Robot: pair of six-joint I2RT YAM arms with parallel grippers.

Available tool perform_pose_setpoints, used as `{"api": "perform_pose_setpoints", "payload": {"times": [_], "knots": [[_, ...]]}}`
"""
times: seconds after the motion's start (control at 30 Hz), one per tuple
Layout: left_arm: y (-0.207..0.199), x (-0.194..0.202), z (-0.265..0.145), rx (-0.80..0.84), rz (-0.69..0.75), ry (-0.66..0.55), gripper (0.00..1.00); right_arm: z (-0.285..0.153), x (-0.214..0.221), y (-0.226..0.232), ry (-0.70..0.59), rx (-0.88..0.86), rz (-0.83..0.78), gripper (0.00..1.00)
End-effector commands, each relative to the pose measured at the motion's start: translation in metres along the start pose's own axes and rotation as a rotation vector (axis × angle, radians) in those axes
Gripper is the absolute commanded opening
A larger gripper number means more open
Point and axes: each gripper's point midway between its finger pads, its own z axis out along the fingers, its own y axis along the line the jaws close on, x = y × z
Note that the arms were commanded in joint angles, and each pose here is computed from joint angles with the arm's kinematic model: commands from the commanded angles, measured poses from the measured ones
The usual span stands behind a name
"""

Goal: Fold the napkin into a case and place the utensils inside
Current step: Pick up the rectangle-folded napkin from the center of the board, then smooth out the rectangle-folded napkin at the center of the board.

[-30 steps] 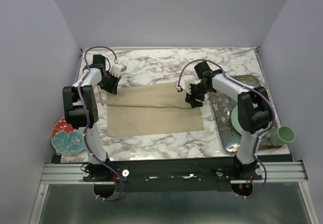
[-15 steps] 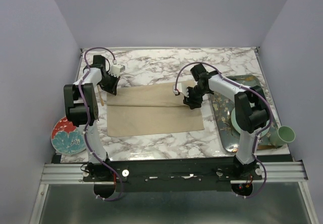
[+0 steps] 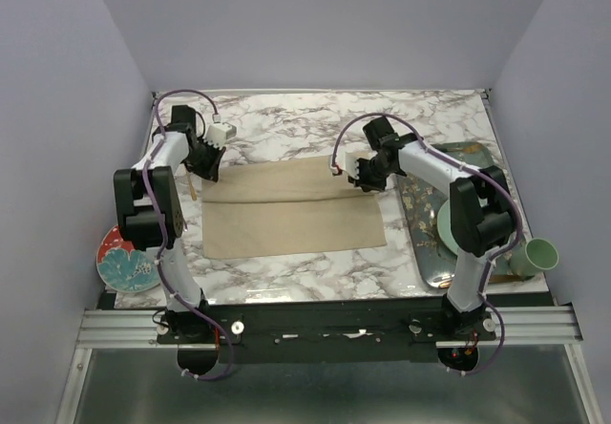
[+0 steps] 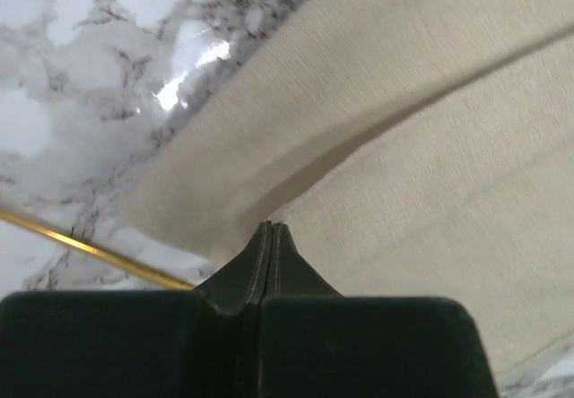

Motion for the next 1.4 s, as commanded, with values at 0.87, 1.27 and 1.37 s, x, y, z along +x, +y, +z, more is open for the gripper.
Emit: {"api": "perform_pose_setpoints", "payload": {"times": [0.87, 1.27, 1.37], "knots": [[-0.079, 0.108, -0.058, 0.076, 0.401, 0.060, 0.00, -0.029, -0.001, 0.067, 0.041, -0.115, 0.055, 0.01], [-0.090, 0.136, -0.089, 0.025, 0.515, 0.119, 0.00, -0.050, -0.001, 0.122, 0.045, -0.236, 0.103, 0.01], [-0.095, 0.148, -0.084, 0.046, 0.519, 0.141, 0.00, -0.036, 0.003, 0.133, 0.059, -0.250, 0.096, 0.01]]}}
